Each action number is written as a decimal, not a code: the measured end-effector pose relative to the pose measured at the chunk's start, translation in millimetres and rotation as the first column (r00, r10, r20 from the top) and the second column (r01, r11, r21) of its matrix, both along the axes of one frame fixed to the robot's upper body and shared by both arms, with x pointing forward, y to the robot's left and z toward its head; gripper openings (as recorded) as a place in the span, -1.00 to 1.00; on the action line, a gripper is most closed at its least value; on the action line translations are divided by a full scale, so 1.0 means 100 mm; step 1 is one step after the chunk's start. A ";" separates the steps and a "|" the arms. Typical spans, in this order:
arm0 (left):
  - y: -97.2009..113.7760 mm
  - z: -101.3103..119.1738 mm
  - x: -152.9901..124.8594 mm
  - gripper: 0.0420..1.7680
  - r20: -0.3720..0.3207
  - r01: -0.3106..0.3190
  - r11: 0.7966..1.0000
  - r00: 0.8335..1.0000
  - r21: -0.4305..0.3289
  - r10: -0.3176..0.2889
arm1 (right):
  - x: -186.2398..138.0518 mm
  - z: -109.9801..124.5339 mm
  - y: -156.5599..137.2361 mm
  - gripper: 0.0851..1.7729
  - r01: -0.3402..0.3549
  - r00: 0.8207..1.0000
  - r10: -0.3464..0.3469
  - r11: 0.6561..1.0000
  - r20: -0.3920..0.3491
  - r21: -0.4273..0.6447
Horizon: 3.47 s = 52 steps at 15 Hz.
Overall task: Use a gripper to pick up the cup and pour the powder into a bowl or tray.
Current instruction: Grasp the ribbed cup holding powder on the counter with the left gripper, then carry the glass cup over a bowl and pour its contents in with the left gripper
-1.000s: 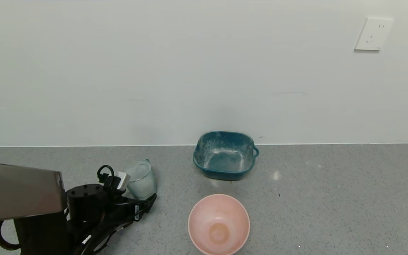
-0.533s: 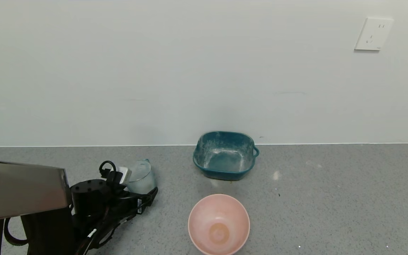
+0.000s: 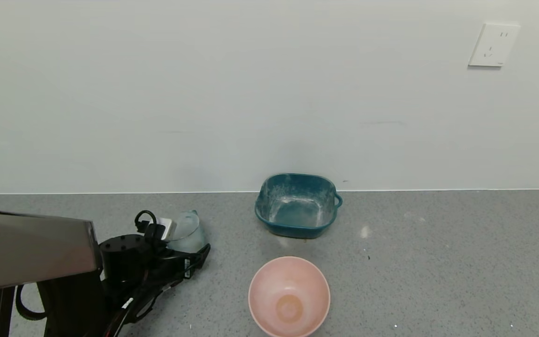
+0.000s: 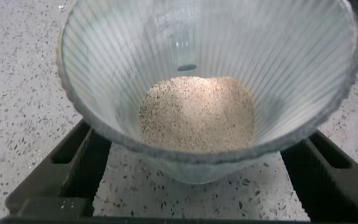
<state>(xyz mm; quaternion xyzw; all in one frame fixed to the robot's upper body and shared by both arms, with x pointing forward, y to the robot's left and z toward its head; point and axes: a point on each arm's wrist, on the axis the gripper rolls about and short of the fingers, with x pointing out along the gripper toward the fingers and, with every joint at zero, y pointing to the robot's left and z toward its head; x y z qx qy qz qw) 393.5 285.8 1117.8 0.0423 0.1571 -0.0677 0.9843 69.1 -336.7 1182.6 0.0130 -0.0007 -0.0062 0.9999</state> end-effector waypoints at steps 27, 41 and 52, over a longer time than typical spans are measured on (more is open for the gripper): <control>-0.01 0.12 0.04 0.46 0.052 0.001 1.000 0.999 0.002 -0.001 | 0.00 0.00 0.00 0.93 0.000 1.000 0.000 1.000 0.000 0.000; -0.28 0.83 -0.05 0.45 0.042 0.088 0.984 0.995 0.152 -0.095 | 0.00 0.00 0.00 0.93 0.000 1.000 0.000 1.000 0.000 0.000; -0.83 1.23 -0.32 0.45 0.046 0.169 0.869 0.976 0.465 -0.214 | 0.00 0.00 0.00 0.93 0.000 1.000 0.000 1.000 0.000 0.000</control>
